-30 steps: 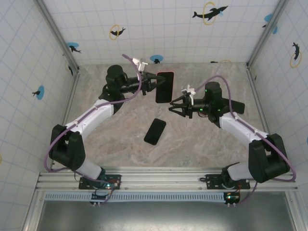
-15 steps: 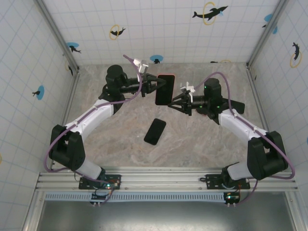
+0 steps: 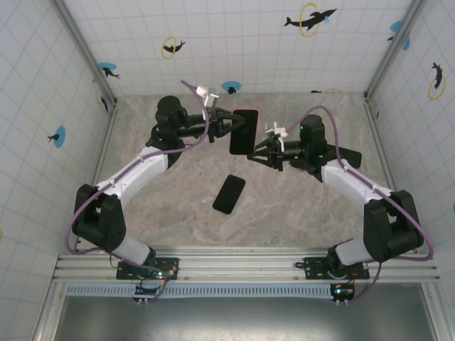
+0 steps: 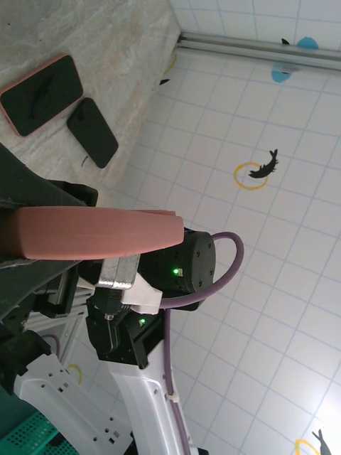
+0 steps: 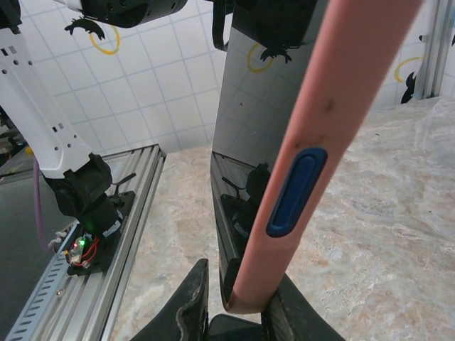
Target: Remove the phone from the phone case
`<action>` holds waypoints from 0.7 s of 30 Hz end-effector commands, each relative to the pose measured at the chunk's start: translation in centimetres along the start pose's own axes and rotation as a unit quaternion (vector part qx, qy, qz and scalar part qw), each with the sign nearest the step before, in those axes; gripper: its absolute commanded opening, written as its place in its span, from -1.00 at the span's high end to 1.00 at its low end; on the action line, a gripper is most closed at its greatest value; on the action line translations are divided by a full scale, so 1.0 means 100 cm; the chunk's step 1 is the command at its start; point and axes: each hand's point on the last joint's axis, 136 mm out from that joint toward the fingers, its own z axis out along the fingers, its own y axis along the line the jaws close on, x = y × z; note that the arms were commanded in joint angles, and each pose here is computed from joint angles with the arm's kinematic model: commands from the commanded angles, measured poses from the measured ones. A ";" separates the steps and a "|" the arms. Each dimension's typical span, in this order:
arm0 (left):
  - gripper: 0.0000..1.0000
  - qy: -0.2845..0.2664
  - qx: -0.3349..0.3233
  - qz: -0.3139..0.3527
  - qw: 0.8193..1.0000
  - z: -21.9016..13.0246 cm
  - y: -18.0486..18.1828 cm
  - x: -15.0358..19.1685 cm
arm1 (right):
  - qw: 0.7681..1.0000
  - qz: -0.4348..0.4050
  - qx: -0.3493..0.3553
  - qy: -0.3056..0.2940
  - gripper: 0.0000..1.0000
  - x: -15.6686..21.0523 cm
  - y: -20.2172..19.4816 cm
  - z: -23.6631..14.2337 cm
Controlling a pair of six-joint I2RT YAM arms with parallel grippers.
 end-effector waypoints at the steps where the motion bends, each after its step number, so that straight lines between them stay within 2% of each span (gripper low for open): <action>1: 1.00 -0.026 0.011 0.047 0.998 -0.005 -0.016 -0.023 | 1.000 -0.022 -0.021 -0.006 0.58 -0.012 0.005 0.003; 21: 1.00 -0.025 0.017 0.037 0.999 -0.004 -0.015 -0.023 | 0.999 -0.036 -0.020 -0.003 0.61 -0.010 0.001 0.003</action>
